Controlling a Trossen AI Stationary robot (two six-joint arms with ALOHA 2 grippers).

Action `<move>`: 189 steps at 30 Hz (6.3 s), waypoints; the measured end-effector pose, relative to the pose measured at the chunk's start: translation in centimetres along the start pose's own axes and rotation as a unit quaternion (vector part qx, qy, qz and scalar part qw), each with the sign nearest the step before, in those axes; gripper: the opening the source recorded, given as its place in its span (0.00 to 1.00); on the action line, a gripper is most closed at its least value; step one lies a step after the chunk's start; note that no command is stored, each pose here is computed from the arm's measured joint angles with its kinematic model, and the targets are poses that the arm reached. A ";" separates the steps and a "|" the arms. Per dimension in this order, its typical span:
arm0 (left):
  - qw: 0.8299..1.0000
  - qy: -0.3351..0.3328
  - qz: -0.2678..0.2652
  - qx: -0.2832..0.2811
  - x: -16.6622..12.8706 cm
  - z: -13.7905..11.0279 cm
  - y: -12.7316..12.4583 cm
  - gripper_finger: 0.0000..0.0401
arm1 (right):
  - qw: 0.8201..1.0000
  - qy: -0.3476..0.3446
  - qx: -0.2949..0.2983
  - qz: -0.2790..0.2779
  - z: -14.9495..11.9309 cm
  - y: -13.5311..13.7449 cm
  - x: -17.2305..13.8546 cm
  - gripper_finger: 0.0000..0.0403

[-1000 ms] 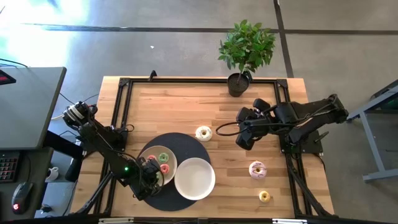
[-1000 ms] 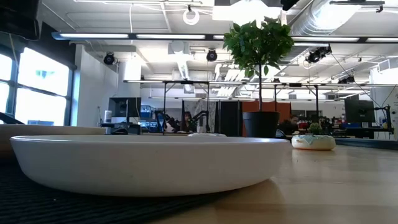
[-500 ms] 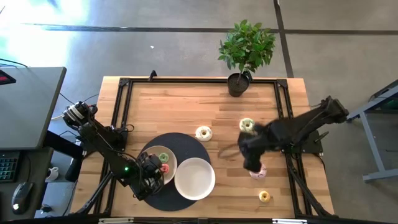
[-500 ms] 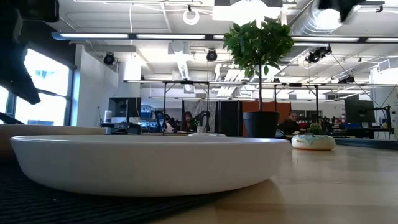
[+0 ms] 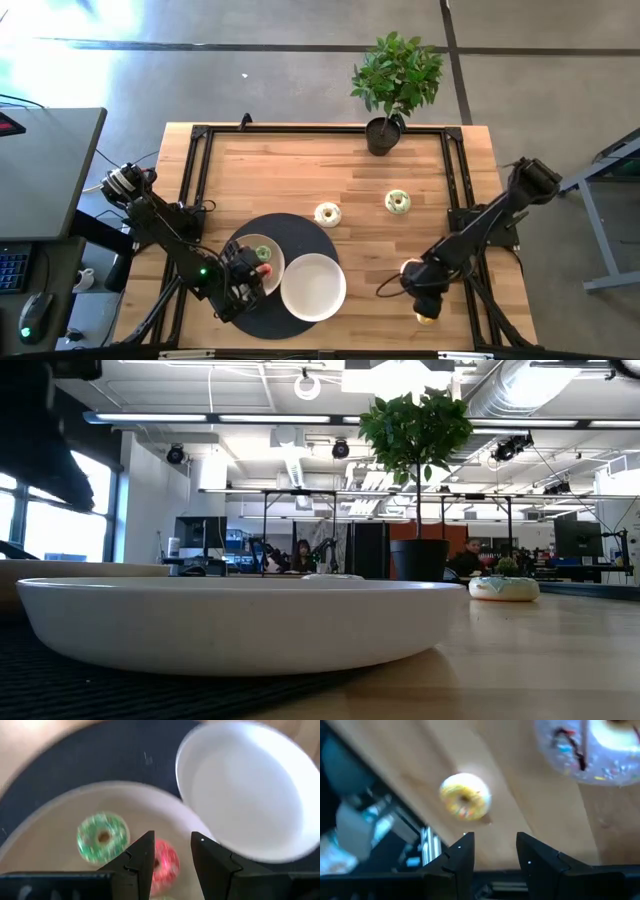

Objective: Pick & Place donuts
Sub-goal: Put the small yellow donut on the left white plate, then put the big light green donut on the right white plate

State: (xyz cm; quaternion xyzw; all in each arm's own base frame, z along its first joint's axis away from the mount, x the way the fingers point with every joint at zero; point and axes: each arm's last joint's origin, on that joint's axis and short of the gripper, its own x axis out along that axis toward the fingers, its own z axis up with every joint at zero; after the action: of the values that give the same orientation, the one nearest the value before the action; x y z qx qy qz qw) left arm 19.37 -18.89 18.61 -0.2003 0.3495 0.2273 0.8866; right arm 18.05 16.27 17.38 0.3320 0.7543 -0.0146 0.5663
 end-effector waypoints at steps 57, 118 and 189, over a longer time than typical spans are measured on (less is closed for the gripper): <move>0.996 0.023 -0.075 0.052 7.6 10.9 2.3 0.32 | 0.991 -0.126 0.007 0.044 -1.4 1.3 5.2 0.11; 0.987 -0.150 -0.049 0.041 -5.0 6.9 2.1 0.32 | 0.778 -0.577 -0.248 -0.019 28.7 11.1 -3.7 0.04; 0.998 -0.056 -0.032 0.011 4.0 12.6 3.6 0.32 | 0.910 -0.261 0.004 -0.322 12.7 -10.6 -8.0 0.32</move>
State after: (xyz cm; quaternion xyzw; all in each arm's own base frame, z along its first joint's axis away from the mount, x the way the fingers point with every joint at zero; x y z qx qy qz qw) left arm 26.72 -8.40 23.60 -0.1889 0.2948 0.2055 0.9139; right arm 24.41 -0.92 15.99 0.0579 0.6451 -0.2850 0.7066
